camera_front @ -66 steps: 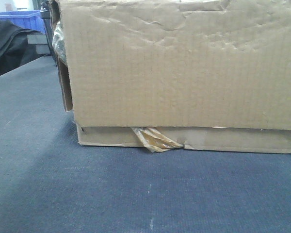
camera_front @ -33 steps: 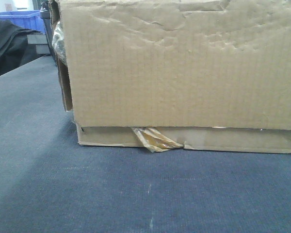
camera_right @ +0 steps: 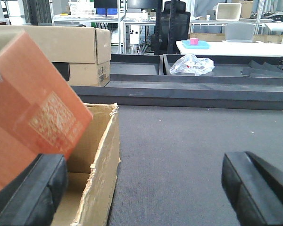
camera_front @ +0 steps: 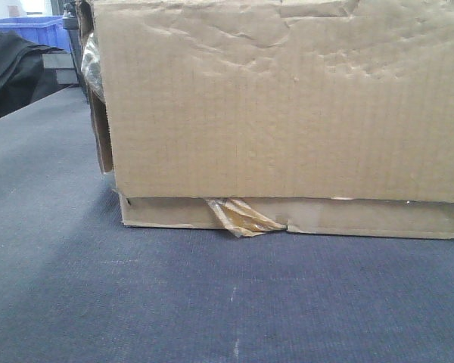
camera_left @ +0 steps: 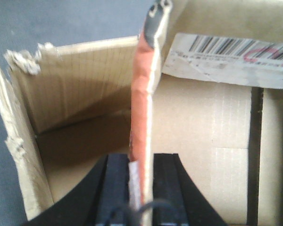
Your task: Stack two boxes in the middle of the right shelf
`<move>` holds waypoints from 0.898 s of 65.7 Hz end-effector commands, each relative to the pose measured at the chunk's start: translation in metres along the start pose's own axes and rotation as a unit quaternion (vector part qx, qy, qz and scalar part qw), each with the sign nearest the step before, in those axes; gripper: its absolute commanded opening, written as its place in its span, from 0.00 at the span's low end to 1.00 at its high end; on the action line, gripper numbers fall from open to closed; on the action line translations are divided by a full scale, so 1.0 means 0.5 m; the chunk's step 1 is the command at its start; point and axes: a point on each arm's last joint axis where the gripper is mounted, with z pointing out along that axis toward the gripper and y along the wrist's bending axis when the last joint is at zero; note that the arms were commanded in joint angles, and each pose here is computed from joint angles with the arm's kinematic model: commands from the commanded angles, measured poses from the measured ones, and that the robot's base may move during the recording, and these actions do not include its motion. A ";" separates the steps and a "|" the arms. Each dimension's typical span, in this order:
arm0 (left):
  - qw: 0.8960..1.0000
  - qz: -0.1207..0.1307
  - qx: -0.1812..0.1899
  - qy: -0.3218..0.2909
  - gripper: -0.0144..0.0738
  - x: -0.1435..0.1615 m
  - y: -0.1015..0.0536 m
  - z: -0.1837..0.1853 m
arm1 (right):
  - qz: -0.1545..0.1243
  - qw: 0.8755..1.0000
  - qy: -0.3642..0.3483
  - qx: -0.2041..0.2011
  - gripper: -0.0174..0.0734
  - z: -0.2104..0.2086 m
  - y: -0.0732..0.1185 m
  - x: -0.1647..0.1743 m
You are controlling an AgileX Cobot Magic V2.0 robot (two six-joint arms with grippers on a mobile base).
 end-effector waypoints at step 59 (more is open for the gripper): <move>0.998 0.019 -0.066 -0.013 0.74 -0.011 0.021 -0.199 | -0.003 1.000 -0.013 -0.005 0.82 -0.005 0.003 -0.030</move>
